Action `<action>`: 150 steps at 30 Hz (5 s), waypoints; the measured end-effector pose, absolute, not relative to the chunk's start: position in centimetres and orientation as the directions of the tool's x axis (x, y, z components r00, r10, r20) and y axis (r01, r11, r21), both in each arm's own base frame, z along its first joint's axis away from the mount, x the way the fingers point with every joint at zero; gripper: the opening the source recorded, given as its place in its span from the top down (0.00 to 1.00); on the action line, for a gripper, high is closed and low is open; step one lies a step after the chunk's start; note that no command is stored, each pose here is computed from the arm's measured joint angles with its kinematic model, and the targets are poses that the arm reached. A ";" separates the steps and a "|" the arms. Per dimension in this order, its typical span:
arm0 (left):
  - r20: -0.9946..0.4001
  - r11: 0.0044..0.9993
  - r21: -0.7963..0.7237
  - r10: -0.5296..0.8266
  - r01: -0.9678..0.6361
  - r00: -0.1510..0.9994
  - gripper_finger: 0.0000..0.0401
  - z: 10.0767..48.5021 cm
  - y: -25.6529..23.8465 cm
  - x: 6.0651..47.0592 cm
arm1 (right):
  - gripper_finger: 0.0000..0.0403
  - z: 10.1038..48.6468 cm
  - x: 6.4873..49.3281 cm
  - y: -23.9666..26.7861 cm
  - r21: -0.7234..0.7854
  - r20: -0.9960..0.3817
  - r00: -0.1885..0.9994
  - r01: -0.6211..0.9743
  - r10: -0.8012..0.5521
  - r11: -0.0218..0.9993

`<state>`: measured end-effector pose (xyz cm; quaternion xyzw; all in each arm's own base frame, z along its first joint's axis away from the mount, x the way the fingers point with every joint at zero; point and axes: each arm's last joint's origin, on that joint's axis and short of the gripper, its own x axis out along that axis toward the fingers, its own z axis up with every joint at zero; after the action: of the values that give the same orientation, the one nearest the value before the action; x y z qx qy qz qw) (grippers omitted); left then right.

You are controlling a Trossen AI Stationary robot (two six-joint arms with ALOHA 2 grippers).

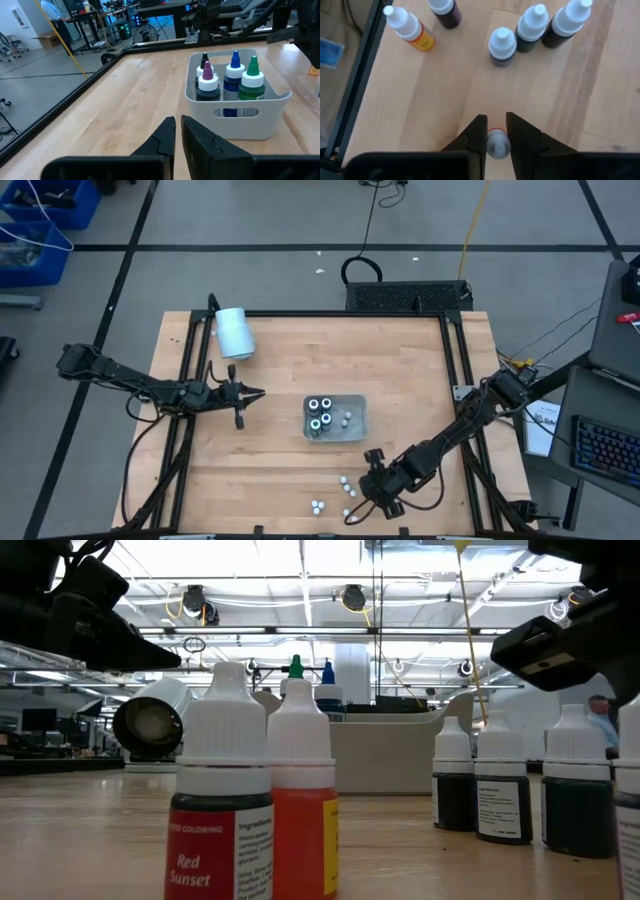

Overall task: Pick & Place food coloring
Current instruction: Put the small orange food coloring bottle into the bin, then adjust the bin on the table, then put the small purple food coloring bottle into the bin

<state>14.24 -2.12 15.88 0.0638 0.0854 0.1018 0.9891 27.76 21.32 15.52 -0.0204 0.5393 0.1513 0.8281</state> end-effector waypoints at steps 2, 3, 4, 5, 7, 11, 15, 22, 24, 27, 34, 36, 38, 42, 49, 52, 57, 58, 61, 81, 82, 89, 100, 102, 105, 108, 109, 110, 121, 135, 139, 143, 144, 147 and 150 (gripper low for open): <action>-0.156 0.971 0.144 0.212 -0.190 0.965 0.91 15.9 -2.1 14.2 | 0.87 15.7 28.0 21.1 0.119 -0.902 0.370 -0.281 0.222 0.952; -0.156 0.971 0.143 0.212 -0.190 0.965 0.91 15.9 -2.1 14.2 | 0.87 15.9 28.1 21.1 0.111 -0.906 0.365 -0.286 0.215 0.952; -0.156 0.971 0.143 0.212 -0.190 0.965 0.91 15.9 -2.1 14.2 | 0.88 16.2 28.3 21.0 0.105 -0.907 0.363 -0.291 0.212 0.951; -0.156 0.971 0.143 0.212 -0.190 0.965 0.91 15.9 -2.1 14.2 | 0.88 16.7 28.6 21.1 0.100 -0.908 0.364 -0.298 0.210 0.949; -0.156 0.971 0.143 0.212 -0.190 0.965 0.91 15.9 -2.1 14.2 | 0.89 18.0 29.3 21.0 0.085 -0.910 0.363 -0.313 0.202 0.946; -0.156 0.971 0.143 0.212 -0.191 0.965 0.91 15.9 -2.1 14.2 | 0.89 21.1 30.8 20.3 0.038 -0.916 0.362 -0.348 0.171 0.937; -0.156 0.971 0.143 0.212 -0.190 0.965 0.91 15.9 -2.1 14.2 | 0.88 24.0 32.3 18.8 -0.084 -0.901 0.426 -0.343 0.076 0.936; -0.156 0.971 0.144 0.213 -0.191 0.965 0.91 15.9 -2.1 14.2 | 0.89 27.5 33.3 12.8 -0.243 -0.840 0.534 -0.220 -0.091 0.945; -0.155 0.971 0.144 0.212 -0.191 0.965 0.91 15.9 -2.1 14.2 | 0.89 28.2 33.2 10.7 -0.250 -0.825 0.554 -0.181 -0.111 0.951; -0.156 0.971 0.148 0.212 -0.190 0.965 0.91 15.9 -2.1 14.2 | 0.89 28.4 32.7 7.3 -0.257 -0.810 0.566 -0.115 -0.149 0.960; -0.156 0.968 0.172 0.213 -0.185 0.965 0.91 15.9 -2.1 14.2 | 0.89 24.7 31.7 1.6 -0.147 -0.775 0.622 -0.002 -0.114 0.989; -0.158 0.967 0.177 0.212 -0.184 0.964 0.91 15.8 -2.1 14.2 | 0.89 23.6 31.7 1.0 -0.124 -0.761 0.640 0.008 -0.100 0.992; -0.158 0.967 0.177 0.213 -0.185 0.964 0.91 15.9 -2.1 14.2 | 0.89 22.8 31.5 0.7 -0.123 -0.757 0.645 0.018 -0.106 0.992; -0.158 0.967 0.177 0.213 -0.185 0.964 0.91 15.9 -2.1 14.2 | 0.89 22.6 31.6 1.0 -0.121 -0.743 0.661 0.014 -0.100 0.993; -0.156 0.962 0.199 0.217 -0.185 0.964 0.91 15.9 -2.1 14.2 | 0.89 22.2 32.0 2.5 -0.101 -0.733 0.677 -0.010 -0.068 0.995; -0.155 0.962 0.199 0.217 -0.185 0.964 0.91 15.9 -2.1 14.2 | 0.89 21.4 32.5 2.8 -0.091 -0.738 0.672 -0.007 -0.063 0.996; -0.154 0.962 0.199 0.220 -0.188 0.963 0.91 15.9 -2.1 14.2 | 0.89 19.1 33.3 2.5 -0.090 -0.784 0.616 0.012 -0.078 0.996; -0.154 0.962 0.199 0.220 -0.188 0.963 0.91 15.9 -2.1 14.2 | 0.89 18.7 33.4 2.4 -0.090 -0.788 0.611 0.014 -0.079 0.996; -0.154 0.962 0.199 0.220 -0.188 0.963 0.91 15.9 -2.1 14.2 | 0.89 17.9 33.9 2.2 -0.088 -0.792 0.605 0.018 -0.081 0.996; -0.155 0.962 0.200 0.221 -0.188 0.963 0.91 15.9 -2.1 14.2 | 0.81 15.3 35.1 1.3 -0.058 -0.804 0.589 0.045 -0.074 0.997; -0.155 0.962 0.200 0.220 -0.188 0.963 0.91 15.9 -2.1 14.2 | 0.79 15.4 35.1 1.3 -0.058 -0.802 0.593 0.045 -0.073 0.997; -0.155 0.962 0.200 0.221 -0.188 0.963 0.91 15.9 -2.1 14.2 | 0.68 17.0 34.7 1.3 -0.056 -0.780 0.622 0.049 -0.074 0.997; -0.157 0.963 0.195 0.220 -0.188 0.963 0.91 15.9 -2.1 14.2 | 0.74 25.1 28.1 1.1 -0.114 -0.665 0.738 0.048 -0.112 0.992; -0.157 0.966 0.172 0.220 -0.192 0.963 0.91 15.8 -2.1 14.2 | 0.81 25.3 26.4 0.8 -0.119 -0.615 0.778 0.075 -0.132 0.990; -0.157 0.970 0.144 0.219 -0.197 0.963 0.91 15.9 -2.1 14.2 | 0.95 24.4 24.1 -0.4 -0.138 -0.559 0.805 0.147 -0.200 0.979; -0.155 0.970 0.145 0.219 -0.197 0.963 0.91 15.9 -2.1 14.2 | 0.98 22.8 22.7 -1.7 -0.119 -0.567 0.794 0.184 -0.219 0.976; -0.154 0.970 0.146 0.219 -0.197 0.964 0.91 15.9 -2.1 14.2 | 0.98 22.3 22.5 -2.2 -0.113 -0.581 0.783 0.194 -0.224 0.974; -0.154 0.969 0.146 0.219 -0.198 0.963 0.91 15.9 -2.1 14.2 | 0.98 21.8 22.4 -2.6 -0.114 -0.591 0.772 0.209 -0.235 0.971; -0.157 0.969 0.145 0.220 -0.198 0.963 0.91 15.9 -2.1 14.2 | 1.00 18.5 23.6 -5.1 -0.065 -0.657 0.732 0.185 -0.181 0.981; -0.159 0.969 0.147 0.220 -0.198 0.962 0.91 15.8 -2.1 14.2 | 1.00 15.7 26.0 -3.4 -0.029 -0.671 0.735 0.105 -0.098 0.994; -0.160 0.969 0.147 0.220 -0.198 0.962 0.91 15.8 -2.1 14.2 | 1.00 15.7 26.0 -2.7 -0.009 -0.676 0.732 0.098 -0.078 0.995; -0.159 0.969 0.150 0.220 -0.197 0.962 0.91 15.8 -2.1 14.2 | 1.00 15.7 26.1 -1.9 -0.007 -0.677 0.733 0.068 -0.055 0.998; -0.159 0.969 0.150 0.220 -0.197 0.962 0.91 15.8 -2.1 14.2 | 1.00 15.7 26.1 -1.8 -0.008 -0.678 0.734 0.064 -0.052 0.998; -0.159 0.969 0.150 0.221 -0.197 0.962 0.91 15.8 -2.1 14.2 | 1.00 15.7 26.1 -1.8 -0.039 -0.677 0.730 0.092 -0.094 0.995; -0.159 0.969 0.150 0.221 -0.197 0.962 0.91 15.8 -2.1 14.2 | 1.00 16.2 26.0 -1.9 -0.046 -0.660 0.744 0.097 -0.103 0.994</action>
<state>14.22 -2.10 15.83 0.0666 0.0878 0.1057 0.9883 25.95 -1.88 16.18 -0.0043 0.3539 -0.0534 0.9338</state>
